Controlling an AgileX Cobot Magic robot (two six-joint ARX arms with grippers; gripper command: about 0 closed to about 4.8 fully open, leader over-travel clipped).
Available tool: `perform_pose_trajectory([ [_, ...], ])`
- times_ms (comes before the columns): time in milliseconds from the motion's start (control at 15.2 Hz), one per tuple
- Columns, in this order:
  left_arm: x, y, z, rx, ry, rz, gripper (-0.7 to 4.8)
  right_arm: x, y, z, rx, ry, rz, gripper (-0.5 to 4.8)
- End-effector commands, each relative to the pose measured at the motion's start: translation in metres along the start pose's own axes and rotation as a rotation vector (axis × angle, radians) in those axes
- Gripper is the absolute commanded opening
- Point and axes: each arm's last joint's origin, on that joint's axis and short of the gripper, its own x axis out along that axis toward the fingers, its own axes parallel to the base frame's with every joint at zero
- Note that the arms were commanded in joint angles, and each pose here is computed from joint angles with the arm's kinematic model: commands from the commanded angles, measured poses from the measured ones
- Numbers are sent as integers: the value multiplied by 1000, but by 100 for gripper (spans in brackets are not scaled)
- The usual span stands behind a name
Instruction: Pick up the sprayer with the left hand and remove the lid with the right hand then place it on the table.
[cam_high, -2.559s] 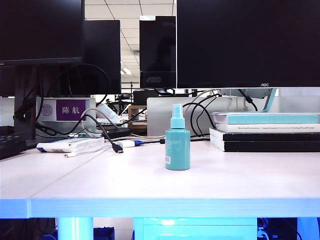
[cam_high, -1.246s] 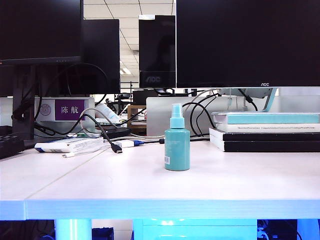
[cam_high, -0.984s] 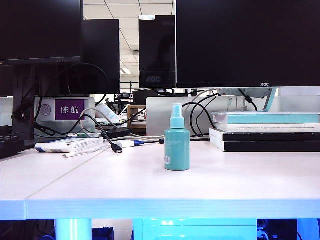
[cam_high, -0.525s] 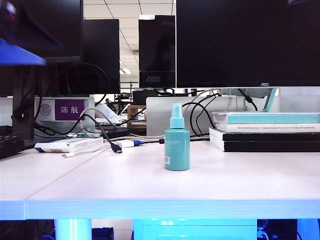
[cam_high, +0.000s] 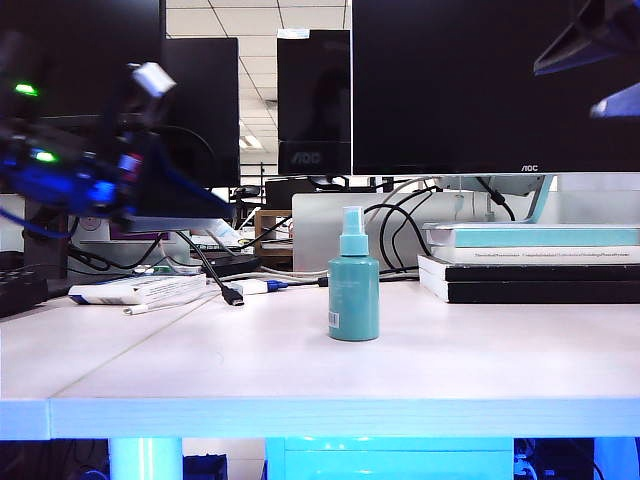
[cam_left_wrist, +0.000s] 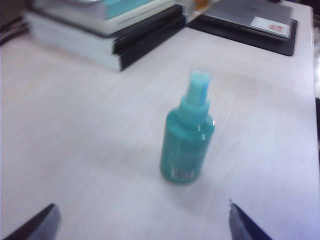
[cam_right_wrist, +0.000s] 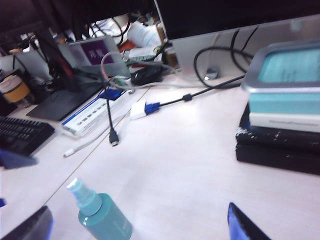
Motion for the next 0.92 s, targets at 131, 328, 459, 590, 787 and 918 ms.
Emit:
perform_pose_trajectory([
  [131,29,20,0,33,-1,-44,479,9,-4,-1,-7,16,86,479],
  [328,47,25,-7,49,5,-91,479,10,-9,-1,-1,32,134,479],
  [459,62,14,-12,125,-9,-204,479,9,-15,-1,3,26,111,479],
  [590,62,13,-12,123,-19,-229,479,9,-16,-1,3,25,105,479],
  [787,63,14,-14,126,-27,-243,479,12,-18,-2,4,25,107,479],
  [918,69,13,-16,127,-35,-262,479,14,-20,-4,7,31,108,479],
])
